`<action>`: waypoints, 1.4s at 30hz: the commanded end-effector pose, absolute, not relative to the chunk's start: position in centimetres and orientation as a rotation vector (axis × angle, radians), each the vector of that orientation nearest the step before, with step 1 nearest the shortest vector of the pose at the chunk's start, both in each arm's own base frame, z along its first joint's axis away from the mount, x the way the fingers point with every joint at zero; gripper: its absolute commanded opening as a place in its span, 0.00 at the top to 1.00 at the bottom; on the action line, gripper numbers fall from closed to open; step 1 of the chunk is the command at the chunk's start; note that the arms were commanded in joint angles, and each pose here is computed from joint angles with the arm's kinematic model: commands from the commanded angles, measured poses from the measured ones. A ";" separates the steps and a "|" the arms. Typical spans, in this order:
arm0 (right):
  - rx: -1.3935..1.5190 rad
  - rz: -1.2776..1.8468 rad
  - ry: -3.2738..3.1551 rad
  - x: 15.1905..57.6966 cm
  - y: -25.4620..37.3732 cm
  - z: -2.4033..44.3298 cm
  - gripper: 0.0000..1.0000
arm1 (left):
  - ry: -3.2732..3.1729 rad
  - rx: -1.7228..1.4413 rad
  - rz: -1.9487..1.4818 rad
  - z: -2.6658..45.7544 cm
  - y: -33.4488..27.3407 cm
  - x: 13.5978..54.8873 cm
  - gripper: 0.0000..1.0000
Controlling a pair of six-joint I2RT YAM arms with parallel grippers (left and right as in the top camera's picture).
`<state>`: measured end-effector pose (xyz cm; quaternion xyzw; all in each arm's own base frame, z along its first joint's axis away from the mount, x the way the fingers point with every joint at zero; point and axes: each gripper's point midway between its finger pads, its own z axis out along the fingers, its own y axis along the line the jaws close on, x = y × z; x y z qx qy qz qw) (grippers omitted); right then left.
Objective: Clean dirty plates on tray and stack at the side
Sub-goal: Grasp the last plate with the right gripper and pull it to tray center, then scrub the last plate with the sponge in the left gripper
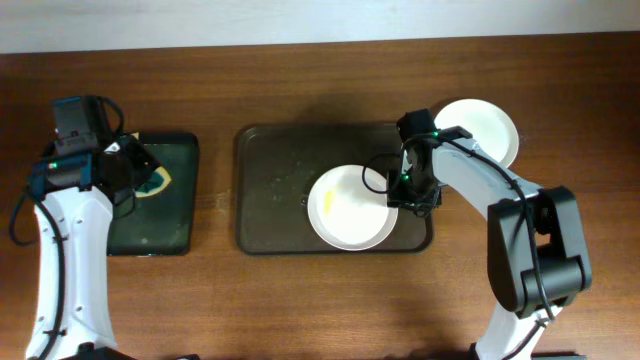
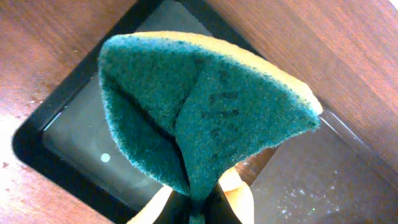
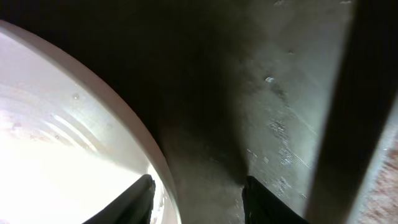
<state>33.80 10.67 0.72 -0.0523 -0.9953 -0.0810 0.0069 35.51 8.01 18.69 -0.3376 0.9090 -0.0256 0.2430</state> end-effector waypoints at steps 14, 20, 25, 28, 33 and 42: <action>0.010 -0.534 -3.287 38.1 19.4 -0.5 0.96 | 2.917 -0.028 -0.478 7.3 -18.7 36.6 1.00; 0.002 -0.510 -3.263 37.4 19.1 -0.7 0.96 | 2.897 0.008 -0.492 3.4 -20.6 38.6 1.00; 0.002 -0.507 -3.261 37.4 19.1 -0.8 0.96 | 2.948 0.008 -0.511 0.0 -21.1 38.5 1.00; -0.012 -0.421 -3.261 37.0 18.1 -1.1 0.96 | 2.894 -0.133 0.170 0.2 -12.9 39.6 1.00; -0.016 -0.404 -3.261 36.9 17.9 -1.3 0.96 | 2.724 -0.253 0.521 8.1 -8.5 42.6 1.00; -0.017 -0.404 -3.260 36.8 17.9 -1.3 0.96 | 3.019 -0.053 -0.349 0.9 -21.6 36.7 1.00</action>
